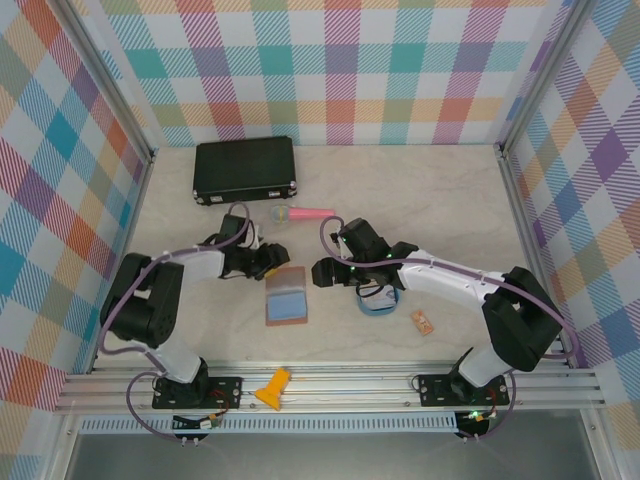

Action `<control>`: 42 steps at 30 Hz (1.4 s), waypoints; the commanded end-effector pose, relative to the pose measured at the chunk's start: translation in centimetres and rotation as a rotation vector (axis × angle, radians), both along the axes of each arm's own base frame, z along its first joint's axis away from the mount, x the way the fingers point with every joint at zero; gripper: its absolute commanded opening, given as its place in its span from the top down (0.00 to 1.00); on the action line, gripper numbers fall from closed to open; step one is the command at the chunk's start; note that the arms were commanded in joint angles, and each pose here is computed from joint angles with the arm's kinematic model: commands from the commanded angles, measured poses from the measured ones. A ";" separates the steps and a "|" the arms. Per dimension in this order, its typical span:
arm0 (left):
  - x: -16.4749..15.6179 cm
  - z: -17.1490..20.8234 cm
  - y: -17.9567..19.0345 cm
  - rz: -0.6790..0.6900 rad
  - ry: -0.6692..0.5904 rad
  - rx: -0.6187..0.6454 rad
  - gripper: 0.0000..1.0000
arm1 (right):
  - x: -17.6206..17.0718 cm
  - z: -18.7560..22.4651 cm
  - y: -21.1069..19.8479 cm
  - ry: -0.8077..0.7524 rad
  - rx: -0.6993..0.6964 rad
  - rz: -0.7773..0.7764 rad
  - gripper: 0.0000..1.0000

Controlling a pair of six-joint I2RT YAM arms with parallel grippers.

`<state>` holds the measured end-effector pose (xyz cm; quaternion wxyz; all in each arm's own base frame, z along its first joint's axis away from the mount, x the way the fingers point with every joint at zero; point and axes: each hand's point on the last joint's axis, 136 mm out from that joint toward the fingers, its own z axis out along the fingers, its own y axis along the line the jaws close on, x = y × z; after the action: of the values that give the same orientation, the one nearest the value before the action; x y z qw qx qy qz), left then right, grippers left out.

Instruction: Put the credit cards into the card holder

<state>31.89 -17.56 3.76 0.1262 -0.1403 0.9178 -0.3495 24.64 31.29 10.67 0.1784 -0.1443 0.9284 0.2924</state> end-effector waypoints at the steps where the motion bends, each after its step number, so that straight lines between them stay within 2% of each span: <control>1: -2.4 -0.6 0.7 0.103 0.055 -0.053 0.49 | -0.6 0.4 0.6 0.021 0.014 0.034 0.25; 7: -7.9 -0.4 1.6 0.110 0.098 -0.037 0.49 | -1.9 0.1 2.5 0.038 0.040 0.097 0.25; 9: -9.4 -1.0 2.3 0.111 0.123 -0.010 0.48 | -3.2 0.4 4.1 0.040 0.074 0.166 0.25; 12: -10.1 -1.5 2.6 0.107 0.127 0.004 0.47 | -5.8 0.1 6.3 0.035 0.096 0.295 0.26; 16: -8.2 0.2 1.6 0.086 0.076 -0.033 0.47 | -8.6 -0.4 8.0 0.060 0.132 0.377 0.27; 22: -5.1 3.8 1.3 0.054 0.005 -0.004 0.45 | -12.2 -1.9 8.8 0.094 0.132 0.448 0.28; 29: -3.3 4.5 1.4 0.037 -0.009 -0.005 0.45 | -14.7 -4.2 8.7 0.146 0.080 0.500 0.28; 36: -2.6 5.3 1.7 0.040 -0.025 -0.009 0.45 | -13.9 -6.4 8.5 0.194 -0.011 0.458 0.28; 42: -2.9 5.5 2.3 0.048 -0.019 -0.009 0.45 | -10.1 -7.6 7.1 0.218 -0.064 0.308 0.27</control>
<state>29.13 -15.48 8.35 0.1413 -0.1662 0.9121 -0.3470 12.39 39.91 4.30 0.0259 -0.3025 0.8925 0.3335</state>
